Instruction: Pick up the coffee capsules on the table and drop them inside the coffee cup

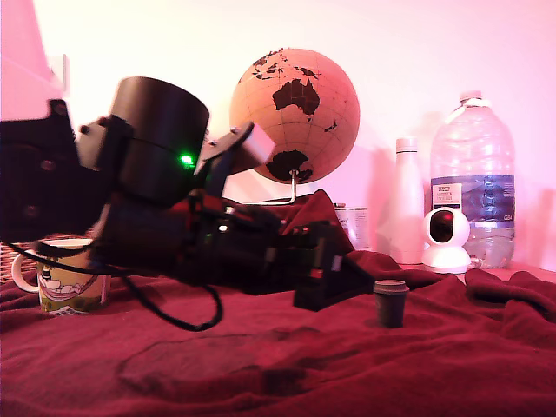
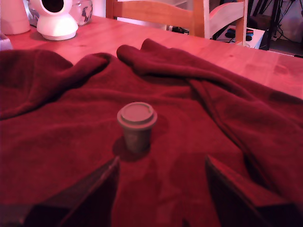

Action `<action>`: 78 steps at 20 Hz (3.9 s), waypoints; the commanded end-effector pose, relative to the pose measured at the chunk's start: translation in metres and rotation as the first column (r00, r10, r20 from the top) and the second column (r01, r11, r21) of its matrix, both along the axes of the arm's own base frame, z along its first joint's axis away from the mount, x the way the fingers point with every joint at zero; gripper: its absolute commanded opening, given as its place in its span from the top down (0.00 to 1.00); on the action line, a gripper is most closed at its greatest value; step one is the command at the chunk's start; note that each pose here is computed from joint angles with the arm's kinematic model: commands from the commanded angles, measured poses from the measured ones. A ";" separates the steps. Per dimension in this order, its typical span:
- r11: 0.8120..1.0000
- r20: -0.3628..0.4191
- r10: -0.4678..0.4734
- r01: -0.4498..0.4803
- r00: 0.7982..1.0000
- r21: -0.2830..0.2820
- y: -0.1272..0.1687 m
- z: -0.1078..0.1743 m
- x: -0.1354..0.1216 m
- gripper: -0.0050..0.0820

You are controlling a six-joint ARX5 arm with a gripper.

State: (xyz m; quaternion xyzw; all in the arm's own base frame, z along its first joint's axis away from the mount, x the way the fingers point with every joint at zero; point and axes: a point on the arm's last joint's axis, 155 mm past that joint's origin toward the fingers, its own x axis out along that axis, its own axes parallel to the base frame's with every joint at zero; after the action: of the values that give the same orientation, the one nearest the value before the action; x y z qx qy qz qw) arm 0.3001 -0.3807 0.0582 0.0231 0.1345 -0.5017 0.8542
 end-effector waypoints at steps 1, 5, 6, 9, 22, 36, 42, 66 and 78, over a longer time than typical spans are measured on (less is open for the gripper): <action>1.000 -0.016 -0.005 0.005 1.000 0.004 -0.006 -0.007 0.002 0.35; 1.000 -0.039 -0.010 0.010 0.999 0.018 -0.016 -0.012 0.005 0.35; 1.000 -0.045 -0.010 0.012 0.999 0.024 -0.018 -0.015 0.007 0.35; 1.000 -0.091 -0.001 0.003 0.996 0.028 -0.025 -0.022 0.013 0.35; 0.995 -0.199 0.009 0.011 0.980 0.101 -0.049 -0.043 0.032 0.35; 0.991 -0.231 0.031 0.001 0.972 0.137 -0.061 -0.053 0.047 0.35; 0.989 -0.243 0.035 0.002 0.969 0.148 -0.061 -0.055 0.047 0.35; 0.993 -0.219 0.001 0.025 0.976 0.117 -0.064 -0.009 0.044 0.69; 0.995 -0.157 -0.005 0.020 0.988 0.096 -0.052 0.061 0.042 0.69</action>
State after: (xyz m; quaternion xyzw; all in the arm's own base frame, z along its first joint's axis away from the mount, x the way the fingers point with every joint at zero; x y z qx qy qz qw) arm 0.3391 -0.4339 0.1064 0.0269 0.2385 -0.4996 0.8323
